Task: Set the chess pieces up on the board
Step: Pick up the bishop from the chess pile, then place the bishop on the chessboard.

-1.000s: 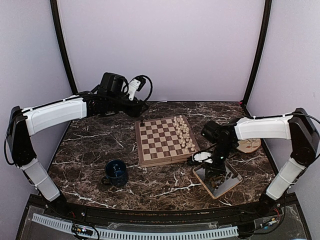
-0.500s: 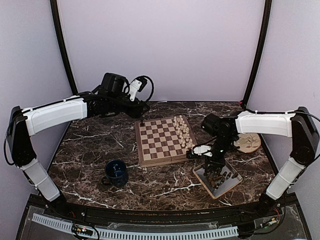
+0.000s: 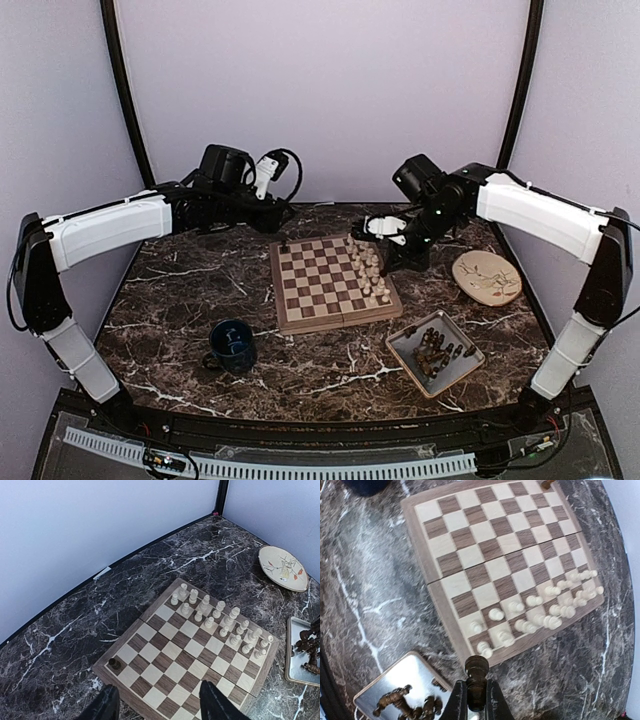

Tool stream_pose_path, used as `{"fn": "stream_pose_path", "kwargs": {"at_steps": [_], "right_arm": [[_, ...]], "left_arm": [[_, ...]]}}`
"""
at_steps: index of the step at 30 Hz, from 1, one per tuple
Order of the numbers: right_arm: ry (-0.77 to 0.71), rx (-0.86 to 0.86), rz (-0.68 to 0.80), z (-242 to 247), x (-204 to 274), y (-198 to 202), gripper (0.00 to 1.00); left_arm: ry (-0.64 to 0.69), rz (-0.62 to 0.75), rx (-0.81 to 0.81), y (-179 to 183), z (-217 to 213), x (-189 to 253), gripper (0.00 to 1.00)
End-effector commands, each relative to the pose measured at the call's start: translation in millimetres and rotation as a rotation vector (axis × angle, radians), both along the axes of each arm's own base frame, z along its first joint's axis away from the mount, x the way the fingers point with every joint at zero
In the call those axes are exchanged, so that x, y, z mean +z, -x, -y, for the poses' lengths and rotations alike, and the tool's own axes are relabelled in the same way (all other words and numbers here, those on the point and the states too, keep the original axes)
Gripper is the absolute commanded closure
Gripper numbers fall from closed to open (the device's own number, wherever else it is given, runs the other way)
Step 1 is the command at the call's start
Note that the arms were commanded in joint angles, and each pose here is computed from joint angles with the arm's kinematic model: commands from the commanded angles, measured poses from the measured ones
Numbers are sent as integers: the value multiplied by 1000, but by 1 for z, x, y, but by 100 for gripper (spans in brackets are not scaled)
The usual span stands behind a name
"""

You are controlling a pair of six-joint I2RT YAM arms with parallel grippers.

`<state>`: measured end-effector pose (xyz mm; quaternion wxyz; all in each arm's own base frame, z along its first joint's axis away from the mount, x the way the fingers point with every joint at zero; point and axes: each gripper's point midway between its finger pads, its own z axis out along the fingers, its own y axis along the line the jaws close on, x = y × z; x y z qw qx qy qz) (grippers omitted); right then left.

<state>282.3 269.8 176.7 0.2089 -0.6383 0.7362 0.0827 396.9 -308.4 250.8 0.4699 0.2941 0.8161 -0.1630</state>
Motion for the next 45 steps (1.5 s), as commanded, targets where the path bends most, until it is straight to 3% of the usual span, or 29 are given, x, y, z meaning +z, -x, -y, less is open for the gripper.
{"fn": "stream_pose_path", "kwargs": {"at_steps": [1,9,16,25,27,31,35,39,44,45], "right_arm": [[-7,-39,7,-29,-8,-32,100],[-14,-44,-91,-85,-36,-50,100],[42,-27,-150,-111,-73,-54,100],[98,-25,-153,-122,-98,-55,100],[103,-29,-148,-122,-100,-56,95],[98,-51,-130,-119,-88,-59,73],[24,-57,-111,-105,-52,-59,64],[-144,-79,-112,-77,-3,-56,62],[-364,-129,-94,-24,30,-43,63],[-382,-150,-101,-11,18,-36,63]], "left_arm": [[-17,84,80,-4,-22,28,43],[-19,65,259,-28,-59,23,43],[103,11,300,-40,-82,30,43],[137,-5,303,-42,-89,32,44],[136,-13,280,-42,-86,30,44],[119,-34,229,-42,-77,22,44],[118,-95,147,-41,-61,9,44],[77,-146,64,-34,-35,-3,45],[-6,-171,-189,14,25,-14,50],[-11,-205,-213,22,32,-20,51]]}}
